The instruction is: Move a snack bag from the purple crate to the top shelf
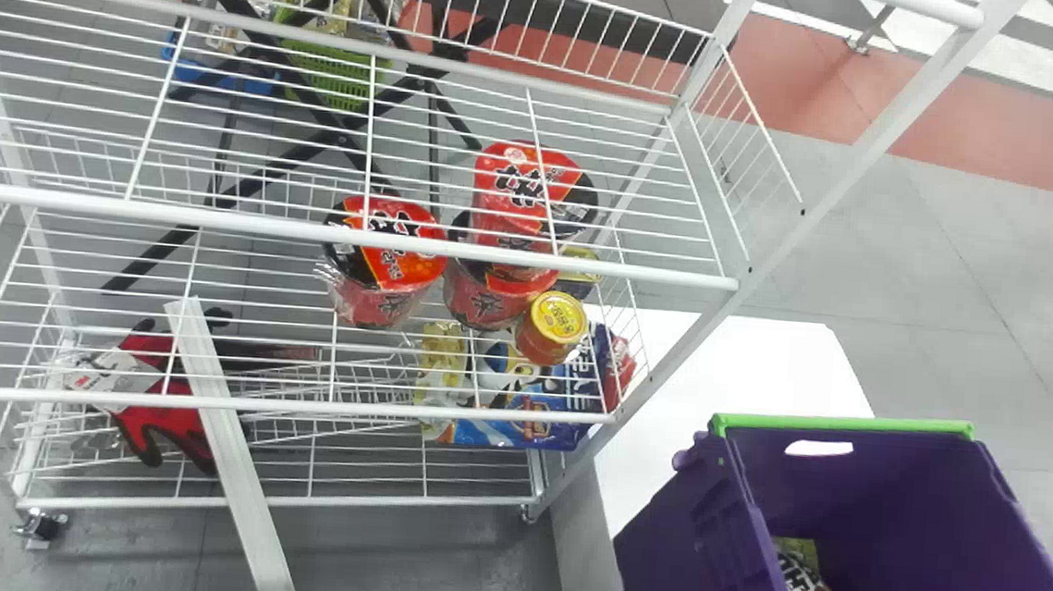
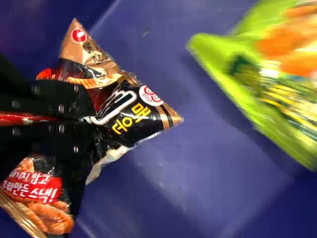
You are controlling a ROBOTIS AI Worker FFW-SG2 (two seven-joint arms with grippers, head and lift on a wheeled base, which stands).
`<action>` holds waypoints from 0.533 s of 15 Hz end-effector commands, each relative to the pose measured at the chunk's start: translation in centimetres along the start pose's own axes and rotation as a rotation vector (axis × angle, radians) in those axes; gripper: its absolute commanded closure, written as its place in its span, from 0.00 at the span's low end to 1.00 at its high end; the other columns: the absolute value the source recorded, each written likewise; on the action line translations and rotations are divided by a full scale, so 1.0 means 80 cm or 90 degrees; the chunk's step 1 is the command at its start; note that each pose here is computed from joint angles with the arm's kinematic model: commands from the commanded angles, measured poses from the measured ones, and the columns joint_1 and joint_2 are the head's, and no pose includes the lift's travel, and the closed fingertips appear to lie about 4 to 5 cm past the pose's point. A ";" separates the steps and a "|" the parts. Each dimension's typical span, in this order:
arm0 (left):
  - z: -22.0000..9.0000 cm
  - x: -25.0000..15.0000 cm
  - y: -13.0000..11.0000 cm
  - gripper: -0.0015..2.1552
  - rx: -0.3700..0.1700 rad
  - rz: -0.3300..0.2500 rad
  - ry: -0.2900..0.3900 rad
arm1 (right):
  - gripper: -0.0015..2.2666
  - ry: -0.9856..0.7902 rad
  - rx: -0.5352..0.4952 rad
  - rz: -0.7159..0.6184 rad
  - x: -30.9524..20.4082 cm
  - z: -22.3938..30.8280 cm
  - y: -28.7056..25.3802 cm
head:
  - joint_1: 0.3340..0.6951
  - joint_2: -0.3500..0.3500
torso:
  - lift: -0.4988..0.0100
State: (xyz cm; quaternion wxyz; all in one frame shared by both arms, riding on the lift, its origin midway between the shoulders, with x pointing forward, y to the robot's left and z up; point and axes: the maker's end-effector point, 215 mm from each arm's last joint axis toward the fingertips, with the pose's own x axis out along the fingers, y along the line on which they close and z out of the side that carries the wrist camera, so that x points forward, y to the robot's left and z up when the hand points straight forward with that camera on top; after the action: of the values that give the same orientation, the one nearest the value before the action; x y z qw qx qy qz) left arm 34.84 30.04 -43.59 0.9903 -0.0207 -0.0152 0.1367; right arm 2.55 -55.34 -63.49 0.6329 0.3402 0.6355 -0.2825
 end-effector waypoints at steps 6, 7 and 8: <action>-0.001 0.000 -0.002 0.06 0.001 0.000 0.003 | 1.00 -0.045 0.053 0.080 -0.042 0.017 0.037 | 1.00 0.00 | 0.17; -0.001 0.000 -0.002 0.06 0.002 -0.001 0.003 | 1.00 -0.045 0.053 0.079 -0.042 0.017 0.036 | 1.00 0.00 | 0.18; -0.002 0.000 -0.002 0.06 0.002 -0.001 0.004 | 1.00 -0.045 0.054 0.079 -0.042 0.017 0.036 | 1.00 0.00 | 0.19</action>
State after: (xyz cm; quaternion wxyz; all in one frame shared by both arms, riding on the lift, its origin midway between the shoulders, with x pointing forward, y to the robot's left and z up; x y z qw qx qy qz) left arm 34.89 29.87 -43.67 0.9904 -0.0204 -0.0129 0.1364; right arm 5.68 -55.03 -59.98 0.6582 0.3939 0.5768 -0.2810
